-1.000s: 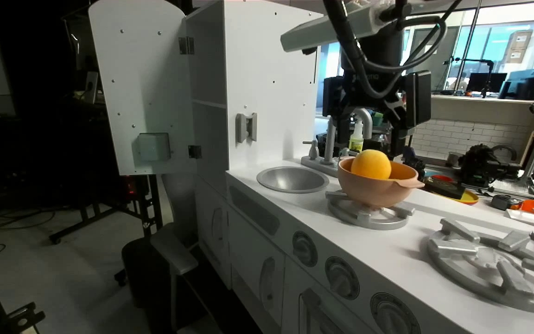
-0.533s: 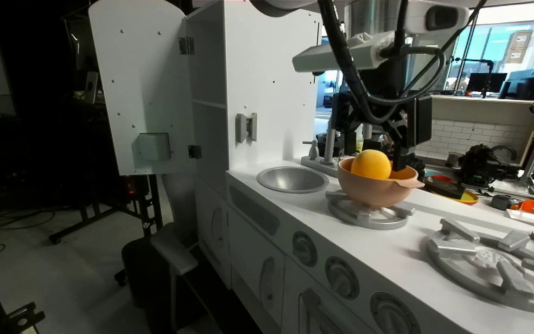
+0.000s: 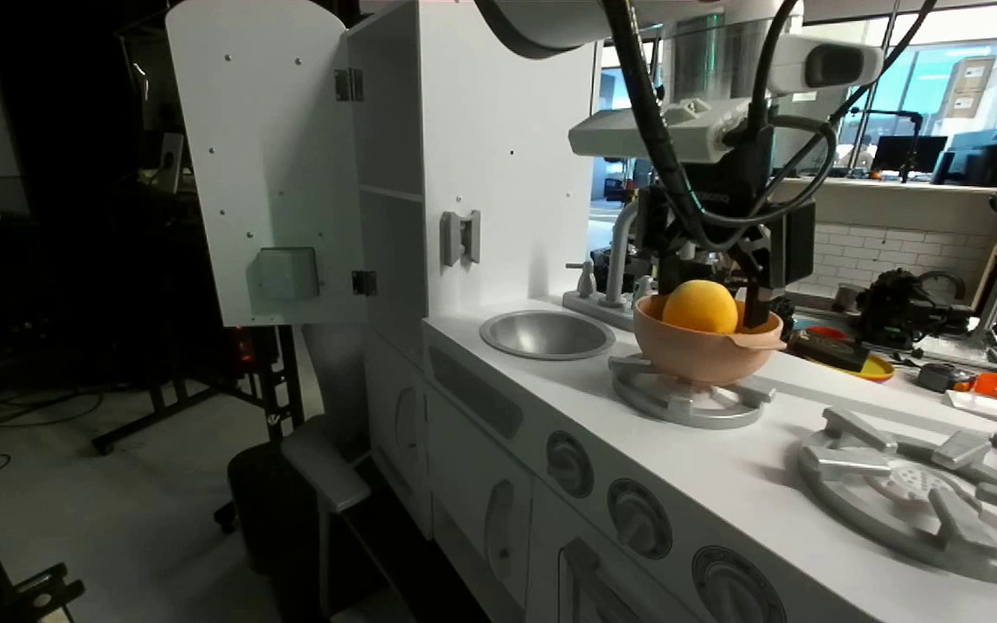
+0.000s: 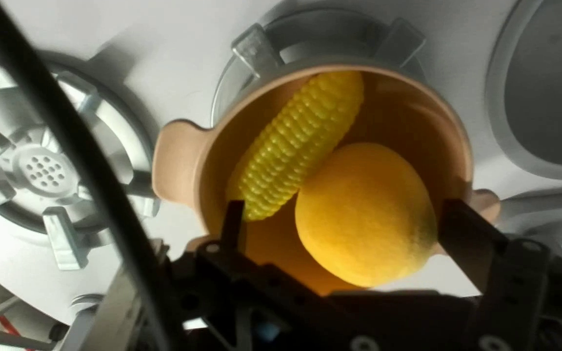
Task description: Open the top cabinet door and put an orange plushie and the maize in the top compartment of the cabinet
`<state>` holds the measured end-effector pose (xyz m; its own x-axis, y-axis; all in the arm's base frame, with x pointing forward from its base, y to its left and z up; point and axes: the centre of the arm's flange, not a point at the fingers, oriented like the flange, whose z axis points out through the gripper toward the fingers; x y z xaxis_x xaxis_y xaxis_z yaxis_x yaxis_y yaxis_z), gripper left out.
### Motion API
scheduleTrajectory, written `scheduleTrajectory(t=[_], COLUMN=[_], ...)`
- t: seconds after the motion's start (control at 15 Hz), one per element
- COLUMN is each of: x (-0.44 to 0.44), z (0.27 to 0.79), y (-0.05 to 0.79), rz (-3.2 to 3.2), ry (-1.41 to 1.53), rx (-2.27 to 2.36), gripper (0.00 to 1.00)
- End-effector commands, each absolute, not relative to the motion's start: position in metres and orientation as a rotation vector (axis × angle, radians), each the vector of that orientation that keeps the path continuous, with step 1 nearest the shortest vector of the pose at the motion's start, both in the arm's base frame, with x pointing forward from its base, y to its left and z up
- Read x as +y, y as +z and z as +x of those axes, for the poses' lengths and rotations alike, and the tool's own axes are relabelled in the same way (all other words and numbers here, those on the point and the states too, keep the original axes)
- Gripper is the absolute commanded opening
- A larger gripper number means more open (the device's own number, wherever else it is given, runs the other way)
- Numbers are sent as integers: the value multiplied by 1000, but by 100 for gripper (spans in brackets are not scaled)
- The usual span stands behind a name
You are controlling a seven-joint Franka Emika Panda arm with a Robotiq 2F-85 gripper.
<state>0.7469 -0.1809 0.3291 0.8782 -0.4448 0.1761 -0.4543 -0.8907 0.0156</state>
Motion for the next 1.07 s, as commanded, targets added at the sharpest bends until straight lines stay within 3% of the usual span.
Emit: scheduleTrajectory(t=[0.0, 0.4, 0.47, 0.6, 0.67, 1.0], x=[-183, -179, -179, -178, -180, -182], z=[768, 775, 776, 779, 780, 782], y=[331, 330, 330, 331, 329, 332], rz=[3004, 3001, 3002, 3003, 3004, 3010], ry=[311, 323, 317, 304, 299, 272], rx=[-737, -722, -722, -714, -712, -704], gripper=[100, 100, 94, 70, 68, 31])
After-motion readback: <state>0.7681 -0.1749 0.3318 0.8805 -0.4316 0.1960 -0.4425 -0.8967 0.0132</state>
